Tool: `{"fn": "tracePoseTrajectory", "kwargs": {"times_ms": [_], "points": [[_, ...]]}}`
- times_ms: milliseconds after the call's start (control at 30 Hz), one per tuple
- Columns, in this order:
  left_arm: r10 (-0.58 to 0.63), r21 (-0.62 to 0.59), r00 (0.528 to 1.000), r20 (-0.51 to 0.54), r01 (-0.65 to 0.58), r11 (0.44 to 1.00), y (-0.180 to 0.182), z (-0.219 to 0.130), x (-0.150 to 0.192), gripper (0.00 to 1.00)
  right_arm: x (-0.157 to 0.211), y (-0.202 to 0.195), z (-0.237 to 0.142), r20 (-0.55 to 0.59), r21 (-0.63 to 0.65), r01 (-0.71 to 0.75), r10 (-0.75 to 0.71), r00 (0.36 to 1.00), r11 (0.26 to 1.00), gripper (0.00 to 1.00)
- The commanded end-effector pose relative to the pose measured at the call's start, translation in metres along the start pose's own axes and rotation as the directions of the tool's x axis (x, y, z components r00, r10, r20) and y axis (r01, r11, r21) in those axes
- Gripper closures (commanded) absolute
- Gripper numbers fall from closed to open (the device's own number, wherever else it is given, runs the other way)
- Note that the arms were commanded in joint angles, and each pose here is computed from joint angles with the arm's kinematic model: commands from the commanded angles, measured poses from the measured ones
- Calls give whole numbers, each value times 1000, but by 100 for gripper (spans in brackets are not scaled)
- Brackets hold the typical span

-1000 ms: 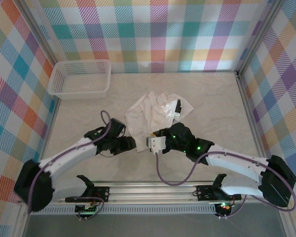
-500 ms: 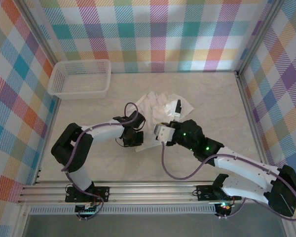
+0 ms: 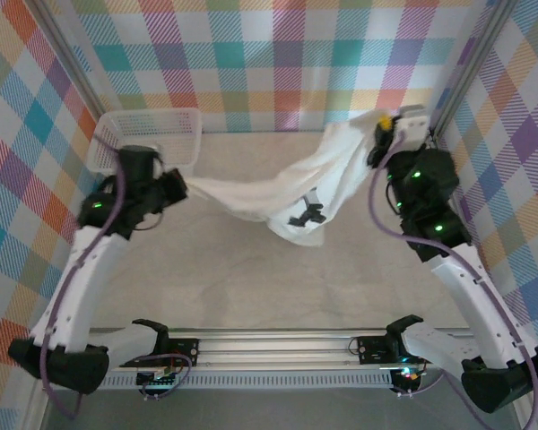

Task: Fold the inside-out t-shirt

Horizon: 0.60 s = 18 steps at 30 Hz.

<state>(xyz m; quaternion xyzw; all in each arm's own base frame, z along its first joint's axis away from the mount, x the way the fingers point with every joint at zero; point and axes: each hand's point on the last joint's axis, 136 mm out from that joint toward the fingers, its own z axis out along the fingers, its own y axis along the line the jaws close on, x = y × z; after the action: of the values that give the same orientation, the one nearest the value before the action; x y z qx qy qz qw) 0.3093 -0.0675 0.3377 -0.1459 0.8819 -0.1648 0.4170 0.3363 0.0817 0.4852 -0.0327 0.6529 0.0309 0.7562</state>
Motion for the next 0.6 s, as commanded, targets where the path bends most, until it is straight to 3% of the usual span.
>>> {"fn": "tracePoseTrajectory", "kwargs": {"times_ms": [0, 200, 300, 367, 433, 500, 567], "points": [[57, -103, 998, -14, -58, 993, 26, -29, -9, 100, -42, -34, -4, 83, 106, -189, 180, 980, 976, 100], [14, -68, 997, 75, -9, 998, 21, -59, -36, 100, -108, -65, -32, 217, 163, -230, 193, 957, 959, 100], [-4, -39, 994, 110, 9, 999, 18, -60, -40, 100, -107, -66, -32, 197, 172, -207, 173, 965, 963, 100], [-16, 18, 995, 97, 14, 1000, 13, -46, -33, 100, -81, -61, -22, 123, 159, -232, 214, 969, 960, 100], [-41, 154, 999, 28, 36, 987, -1, -18, -11, 100, -41, -58, -10, 21, 159, -282, 283, 959, 946, 100], [-57, 288, 996, -72, 76, 954, -16, 13, 20, 100, 15, -59, 3, -94, 191, -333, 355, 930, 923, 100], [-51, 352, 980, -193, 118, 929, -23, 45, 74, 100, 79, -64, 8, -204, 250, -400, 452, 869, 882, 100]]}}
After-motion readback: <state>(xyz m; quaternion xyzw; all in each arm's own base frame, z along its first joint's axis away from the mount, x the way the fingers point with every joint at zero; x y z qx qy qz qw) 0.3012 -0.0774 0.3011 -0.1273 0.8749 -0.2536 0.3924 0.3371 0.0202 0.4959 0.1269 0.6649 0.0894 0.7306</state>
